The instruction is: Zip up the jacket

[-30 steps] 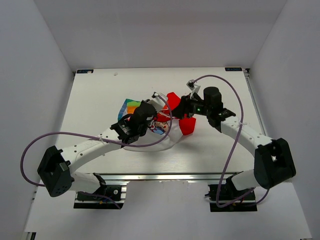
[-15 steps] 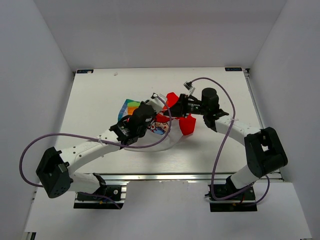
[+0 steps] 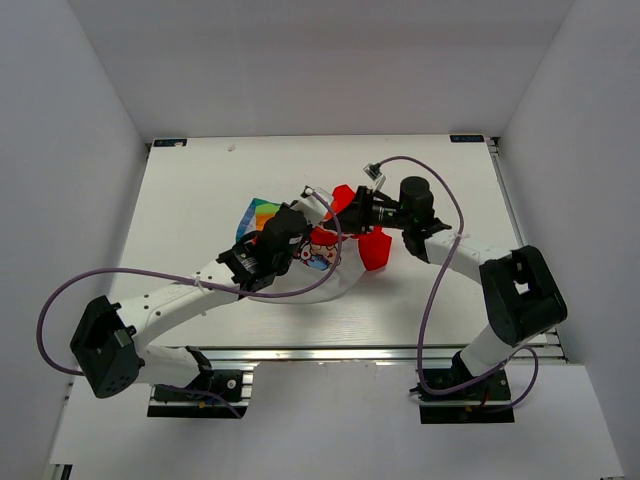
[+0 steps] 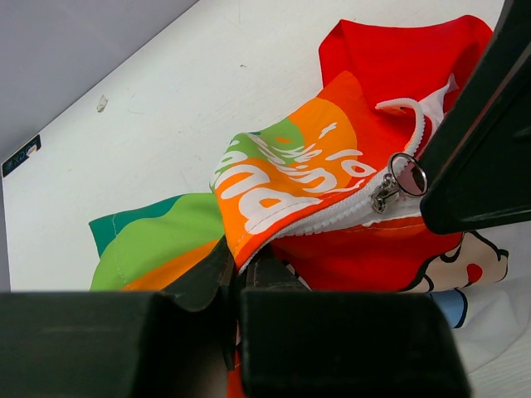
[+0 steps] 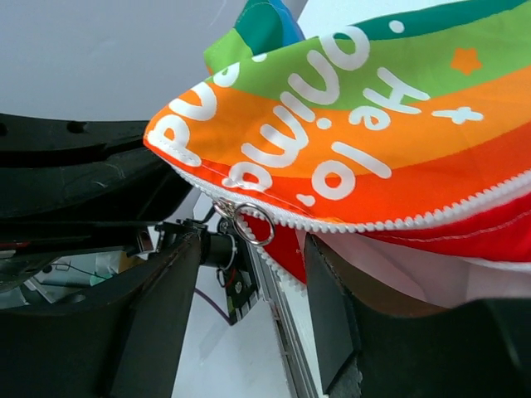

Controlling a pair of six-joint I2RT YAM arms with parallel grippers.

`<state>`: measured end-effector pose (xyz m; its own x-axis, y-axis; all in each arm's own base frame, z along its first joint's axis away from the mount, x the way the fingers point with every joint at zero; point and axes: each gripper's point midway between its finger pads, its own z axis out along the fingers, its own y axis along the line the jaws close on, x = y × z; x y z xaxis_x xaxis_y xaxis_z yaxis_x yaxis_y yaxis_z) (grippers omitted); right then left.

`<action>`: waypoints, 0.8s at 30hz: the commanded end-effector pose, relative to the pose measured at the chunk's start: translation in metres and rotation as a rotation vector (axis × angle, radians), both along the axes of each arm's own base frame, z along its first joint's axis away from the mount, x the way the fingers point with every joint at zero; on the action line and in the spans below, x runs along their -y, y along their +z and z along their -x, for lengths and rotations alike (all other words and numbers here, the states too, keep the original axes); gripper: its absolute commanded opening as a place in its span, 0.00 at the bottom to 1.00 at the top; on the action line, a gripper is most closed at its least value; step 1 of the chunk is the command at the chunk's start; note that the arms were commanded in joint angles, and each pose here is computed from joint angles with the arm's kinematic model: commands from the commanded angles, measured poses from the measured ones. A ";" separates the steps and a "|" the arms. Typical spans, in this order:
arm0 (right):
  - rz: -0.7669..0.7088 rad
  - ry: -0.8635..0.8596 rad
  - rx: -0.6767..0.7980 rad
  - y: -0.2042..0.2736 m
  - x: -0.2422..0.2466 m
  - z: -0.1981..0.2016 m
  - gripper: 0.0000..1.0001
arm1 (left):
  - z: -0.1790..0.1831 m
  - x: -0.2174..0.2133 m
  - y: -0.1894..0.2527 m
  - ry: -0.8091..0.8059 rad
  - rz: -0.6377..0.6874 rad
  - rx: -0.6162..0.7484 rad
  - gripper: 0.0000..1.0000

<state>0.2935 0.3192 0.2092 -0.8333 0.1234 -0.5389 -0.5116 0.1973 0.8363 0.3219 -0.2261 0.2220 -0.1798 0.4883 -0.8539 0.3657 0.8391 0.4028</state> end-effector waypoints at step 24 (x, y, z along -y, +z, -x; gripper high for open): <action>-0.080 -0.013 0.032 0.029 -0.011 -0.006 0.32 | 0.004 0.000 0.023 -0.001 0.084 0.047 0.00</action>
